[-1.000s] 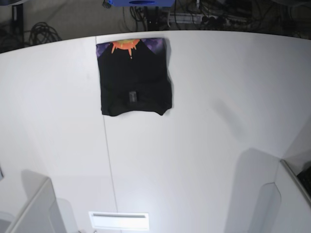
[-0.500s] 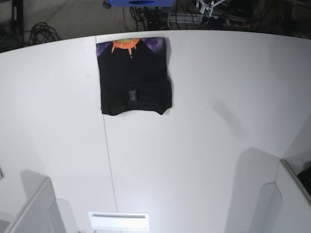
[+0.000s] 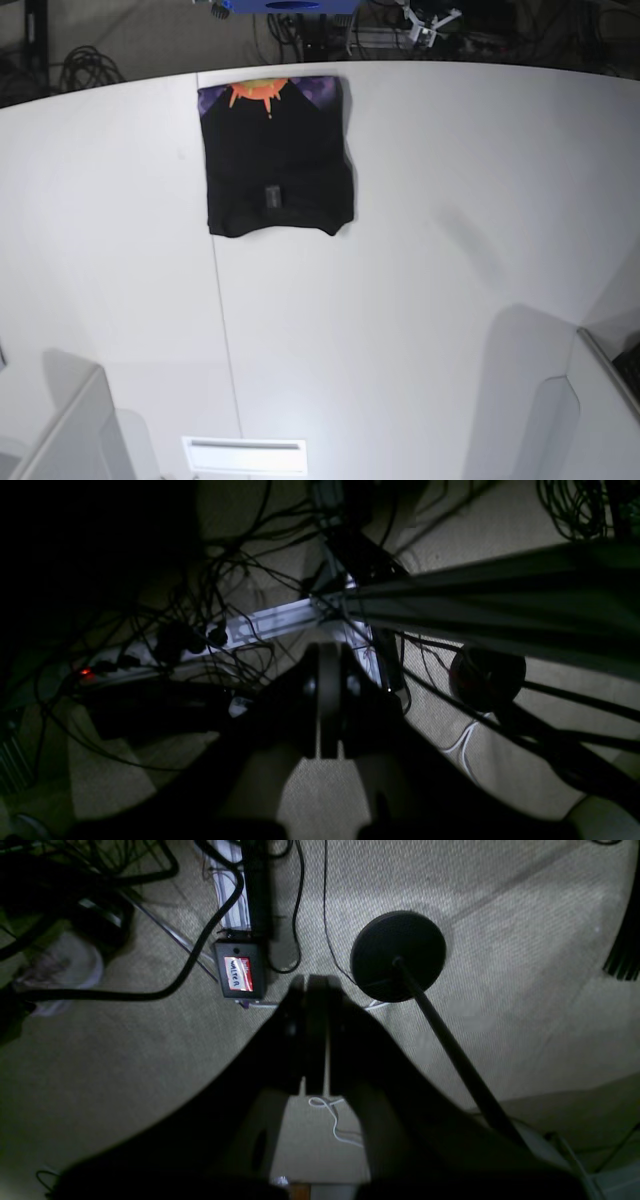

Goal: Fold the T-shirt properly

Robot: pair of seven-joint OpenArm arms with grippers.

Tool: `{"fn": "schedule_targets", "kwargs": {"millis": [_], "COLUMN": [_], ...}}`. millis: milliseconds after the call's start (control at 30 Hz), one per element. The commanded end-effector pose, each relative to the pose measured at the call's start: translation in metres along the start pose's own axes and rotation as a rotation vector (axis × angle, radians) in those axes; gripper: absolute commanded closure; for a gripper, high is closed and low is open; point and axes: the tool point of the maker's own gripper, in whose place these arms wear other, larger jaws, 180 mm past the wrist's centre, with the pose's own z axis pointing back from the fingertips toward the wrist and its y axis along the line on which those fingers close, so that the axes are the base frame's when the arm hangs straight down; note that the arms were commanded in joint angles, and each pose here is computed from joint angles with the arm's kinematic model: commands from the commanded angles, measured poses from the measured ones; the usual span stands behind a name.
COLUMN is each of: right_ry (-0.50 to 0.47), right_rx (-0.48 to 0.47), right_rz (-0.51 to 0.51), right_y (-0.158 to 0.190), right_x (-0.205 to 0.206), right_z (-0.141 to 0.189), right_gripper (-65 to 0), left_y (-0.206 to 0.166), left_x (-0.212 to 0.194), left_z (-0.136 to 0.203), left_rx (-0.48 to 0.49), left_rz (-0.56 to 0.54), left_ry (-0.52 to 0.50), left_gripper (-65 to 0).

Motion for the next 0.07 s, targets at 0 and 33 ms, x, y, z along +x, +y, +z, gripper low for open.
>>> {"fn": "schedule_targets", "kwargs": {"millis": [0, 33], "right_ry": [0.02, 0.017], "right_rx": [-0.012, -0.012], "right_rz": [0.002, 0.004], "right_y": [-0.0083, -0.0081], "right_x": [-0.0122, -0.011], "right_z": [0.0042, 0.0038], "right_gripper": [0.0, 0.0], "left_y": [-0.0018, -0.0018], "left_x": [-0.0089, -0.0089], "left_z": [0.0039, 0.0039], "left_rx": [-0.003, -0.003], "left_rz": [0.006, 0.006], "left_ry": [0.015, 0.015], "left_gripper": [0.0, 0.0]}}
